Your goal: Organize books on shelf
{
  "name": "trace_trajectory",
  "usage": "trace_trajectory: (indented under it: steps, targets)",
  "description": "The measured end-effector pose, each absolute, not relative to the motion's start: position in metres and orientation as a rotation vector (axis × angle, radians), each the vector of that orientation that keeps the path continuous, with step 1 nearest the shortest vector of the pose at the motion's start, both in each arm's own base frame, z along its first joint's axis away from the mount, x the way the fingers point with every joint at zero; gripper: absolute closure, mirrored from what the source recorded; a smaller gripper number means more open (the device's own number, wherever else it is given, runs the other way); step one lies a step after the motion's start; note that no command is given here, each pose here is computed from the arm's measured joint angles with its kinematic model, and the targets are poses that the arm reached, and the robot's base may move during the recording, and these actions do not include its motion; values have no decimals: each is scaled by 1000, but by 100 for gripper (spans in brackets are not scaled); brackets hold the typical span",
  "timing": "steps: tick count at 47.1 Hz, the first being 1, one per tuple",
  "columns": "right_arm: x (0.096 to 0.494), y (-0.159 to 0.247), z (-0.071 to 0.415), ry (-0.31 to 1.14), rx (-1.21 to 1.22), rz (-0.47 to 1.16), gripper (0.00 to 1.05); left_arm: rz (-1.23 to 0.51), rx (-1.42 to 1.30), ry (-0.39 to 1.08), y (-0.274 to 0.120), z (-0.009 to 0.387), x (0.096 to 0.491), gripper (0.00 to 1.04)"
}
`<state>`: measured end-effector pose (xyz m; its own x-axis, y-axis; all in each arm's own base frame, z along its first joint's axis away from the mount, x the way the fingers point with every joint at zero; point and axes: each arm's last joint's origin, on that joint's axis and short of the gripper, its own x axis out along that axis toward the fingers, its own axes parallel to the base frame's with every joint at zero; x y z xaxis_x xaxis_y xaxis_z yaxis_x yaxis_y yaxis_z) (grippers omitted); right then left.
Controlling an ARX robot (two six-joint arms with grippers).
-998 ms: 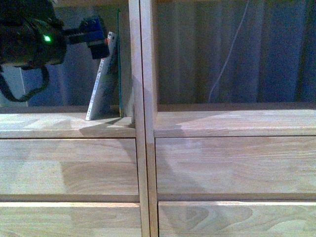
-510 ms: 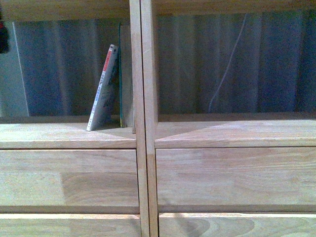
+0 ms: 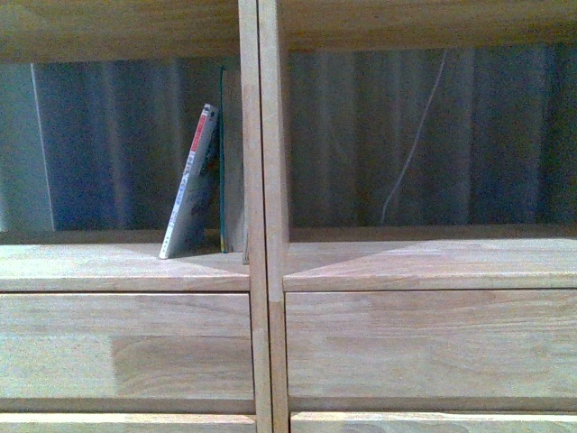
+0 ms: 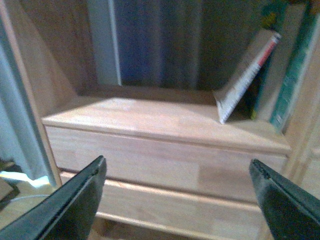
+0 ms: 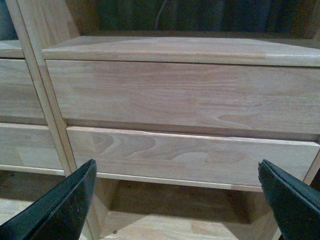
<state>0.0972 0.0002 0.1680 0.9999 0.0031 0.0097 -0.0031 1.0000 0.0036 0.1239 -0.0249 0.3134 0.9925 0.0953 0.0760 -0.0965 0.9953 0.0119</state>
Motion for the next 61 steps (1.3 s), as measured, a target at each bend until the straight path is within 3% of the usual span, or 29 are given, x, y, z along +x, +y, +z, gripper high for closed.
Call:
trace_trajectory:
  steps: [5,10,13,19,61]
  targets:
    - [97,0,168,-10,4,3,7,5,10,-21,-23,267,97,42]
    - [97,0,168,-10,4,3,7,8,4,-15,-23,238,97,58]
    - [97,0,168,-10,4,3,7,-16,12,9,-23,213,98,74]
    - [97,0,168,-10,4,3,7,-9,9,9,-16,200,98,101]
    - [97,0,168,-10,4,3,7,-5,2,-1,0,167,97,102]
